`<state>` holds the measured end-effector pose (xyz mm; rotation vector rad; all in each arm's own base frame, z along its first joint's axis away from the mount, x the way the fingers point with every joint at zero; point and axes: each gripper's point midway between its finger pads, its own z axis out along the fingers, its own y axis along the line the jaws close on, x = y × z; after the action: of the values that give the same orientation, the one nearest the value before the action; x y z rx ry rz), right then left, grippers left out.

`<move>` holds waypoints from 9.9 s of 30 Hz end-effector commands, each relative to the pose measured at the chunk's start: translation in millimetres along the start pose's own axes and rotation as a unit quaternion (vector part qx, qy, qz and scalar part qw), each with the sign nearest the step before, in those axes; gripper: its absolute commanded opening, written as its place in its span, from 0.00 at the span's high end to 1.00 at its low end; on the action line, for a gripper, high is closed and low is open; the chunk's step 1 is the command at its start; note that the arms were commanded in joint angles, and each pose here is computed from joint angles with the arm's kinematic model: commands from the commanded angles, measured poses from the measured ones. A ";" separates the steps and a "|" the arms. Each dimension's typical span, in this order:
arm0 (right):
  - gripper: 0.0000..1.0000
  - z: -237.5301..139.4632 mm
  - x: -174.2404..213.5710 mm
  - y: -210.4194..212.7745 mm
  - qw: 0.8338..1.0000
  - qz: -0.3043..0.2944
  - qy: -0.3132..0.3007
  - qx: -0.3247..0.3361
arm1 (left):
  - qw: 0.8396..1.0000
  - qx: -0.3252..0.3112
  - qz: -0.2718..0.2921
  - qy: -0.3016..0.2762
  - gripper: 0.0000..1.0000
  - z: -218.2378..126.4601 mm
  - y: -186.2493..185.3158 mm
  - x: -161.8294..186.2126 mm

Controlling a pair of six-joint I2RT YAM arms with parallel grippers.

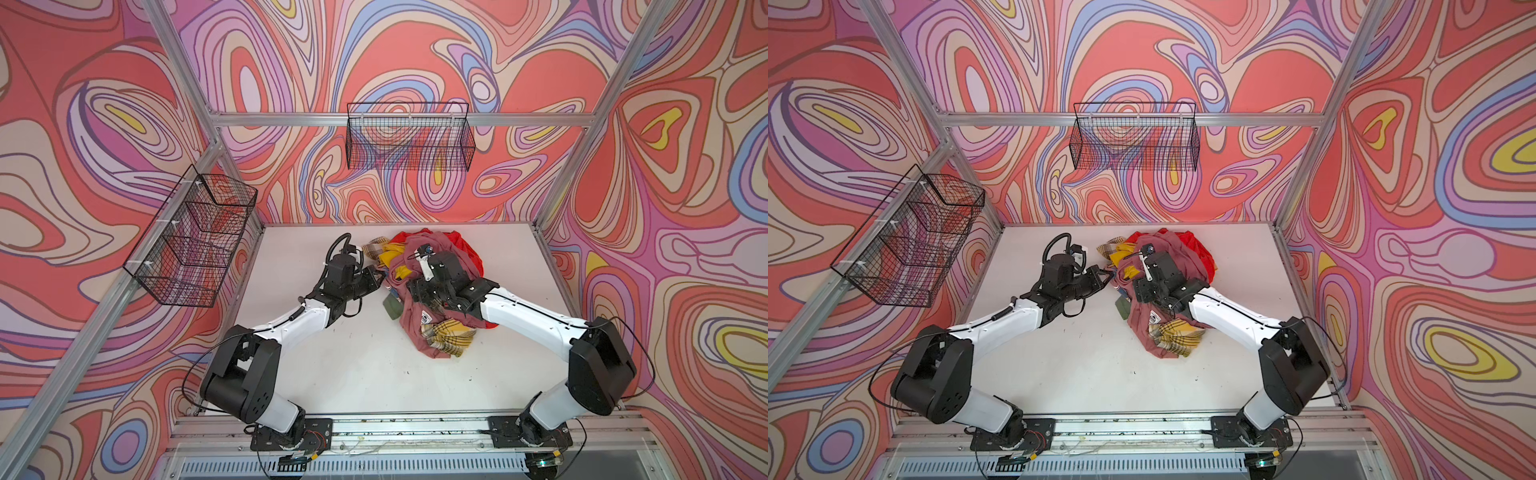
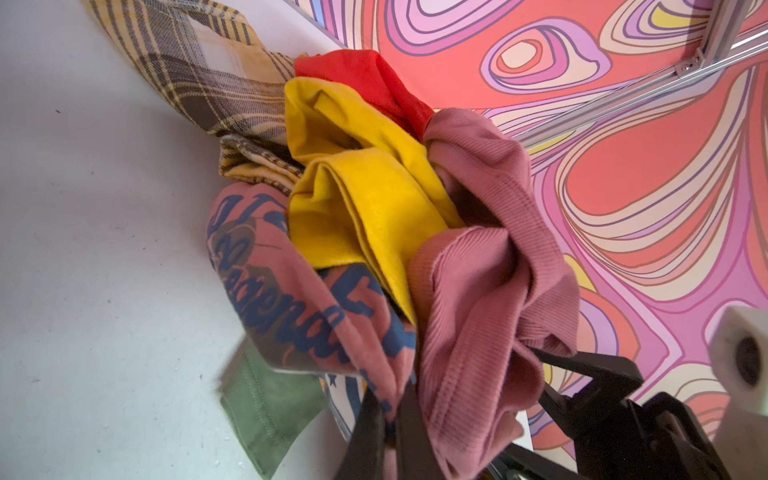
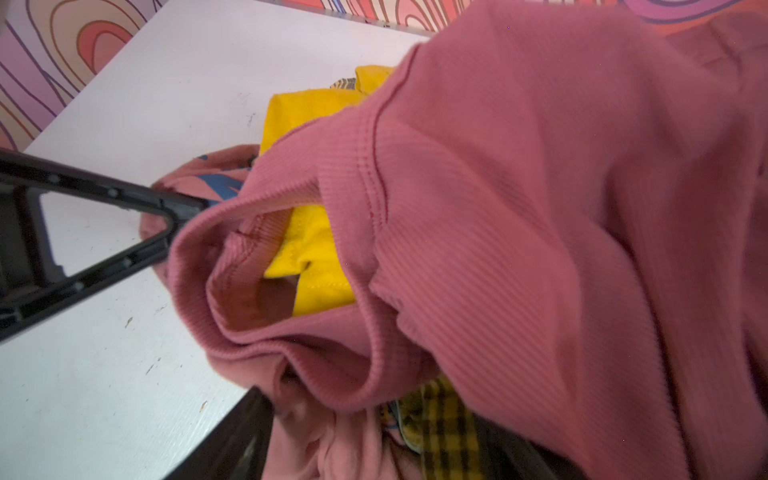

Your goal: Pick out a specific cloth from the pile

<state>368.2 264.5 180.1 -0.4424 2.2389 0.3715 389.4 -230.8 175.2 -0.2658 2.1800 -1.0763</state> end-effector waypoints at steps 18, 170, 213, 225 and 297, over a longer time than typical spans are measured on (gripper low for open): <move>0.13 -25.1 -10.9 -23.5 0.996 0.051 -0.052 0.047 | 0.986 -0.032 0.157 -0.037 1.00 -54.0 -72.2 -39.5; 0.14 -43.0 -11.5 -30.0 0.994 -0.060 -0.078 0.052 | 0.851 -0.364 0.240 0.291 0.00 -79.0 131.7 89.4; 0.15 -67.0 -29.2 -32.8 0.990 -0.060 -0.116 0.060 | 0.884 -0.402 0.237 -0.034 1.00 -177.0 34.8 -81.5; 0.15 -75.4 -28.4 -40.1 0.988 -0.051 -0.121 0.078 | 0.878 -0.407 0.239 -0.075 1.00 -162.2 63.1 -132.2; 0.15 -141.7 8.5 -239.0 0.960 0.158 -0.200 0.112 | 0.857 -0.405 0.275 -0.162 0.00 -147.7 99.5 -80.9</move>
<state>366.9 -4.8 232.5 0.0515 1.9842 0.2611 368.3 -47.7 190.3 -0.0882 2.1437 0.2117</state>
